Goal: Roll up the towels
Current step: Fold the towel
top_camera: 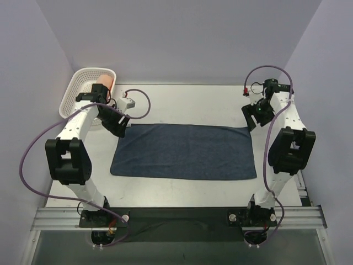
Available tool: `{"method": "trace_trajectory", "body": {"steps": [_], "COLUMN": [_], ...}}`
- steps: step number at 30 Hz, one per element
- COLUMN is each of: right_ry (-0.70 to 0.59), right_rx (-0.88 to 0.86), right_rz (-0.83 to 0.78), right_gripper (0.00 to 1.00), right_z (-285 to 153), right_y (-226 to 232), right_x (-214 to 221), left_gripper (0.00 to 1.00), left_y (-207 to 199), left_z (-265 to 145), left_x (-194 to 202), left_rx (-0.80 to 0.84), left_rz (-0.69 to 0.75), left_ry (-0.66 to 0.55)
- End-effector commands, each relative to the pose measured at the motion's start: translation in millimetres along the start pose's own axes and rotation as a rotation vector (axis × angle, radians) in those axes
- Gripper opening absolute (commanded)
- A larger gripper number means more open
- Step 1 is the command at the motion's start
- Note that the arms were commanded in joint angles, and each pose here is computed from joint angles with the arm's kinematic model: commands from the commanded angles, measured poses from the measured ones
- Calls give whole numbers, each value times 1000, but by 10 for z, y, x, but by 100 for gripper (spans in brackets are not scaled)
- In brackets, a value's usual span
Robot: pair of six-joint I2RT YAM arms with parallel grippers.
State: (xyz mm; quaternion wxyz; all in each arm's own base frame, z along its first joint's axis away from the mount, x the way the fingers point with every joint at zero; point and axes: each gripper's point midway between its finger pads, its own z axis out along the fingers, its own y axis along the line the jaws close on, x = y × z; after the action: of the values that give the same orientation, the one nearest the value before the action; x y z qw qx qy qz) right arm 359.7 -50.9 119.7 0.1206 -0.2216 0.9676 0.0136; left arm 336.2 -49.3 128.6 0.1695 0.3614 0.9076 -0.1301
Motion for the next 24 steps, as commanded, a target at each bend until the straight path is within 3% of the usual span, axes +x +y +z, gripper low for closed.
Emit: {"method": "trace_trajectory", "body": {"steps": [1,6,14,24], "right_ry": [59,58,69,76], "right_rx": [-37,-43,-69,-66], "right_rz": [96,138,187,208], "right_gripper": [62,45,45,40], "right_z": [256,471,833,1046], "right_y": [-134,-264,-341,-371], "right_x": [-88,-266,-410,-499], "left_gripper": [68,60,56,61], "left_y": [271,560,782,1027], "left_z": [39,241,592,812], "left_x": [-355,-562,-615,-685], "left_rx": [-9,-33,-34,-67], "left_rz": [-91,-148,-217,-236], "left_ry": [-110,-120,-106,-96]}}
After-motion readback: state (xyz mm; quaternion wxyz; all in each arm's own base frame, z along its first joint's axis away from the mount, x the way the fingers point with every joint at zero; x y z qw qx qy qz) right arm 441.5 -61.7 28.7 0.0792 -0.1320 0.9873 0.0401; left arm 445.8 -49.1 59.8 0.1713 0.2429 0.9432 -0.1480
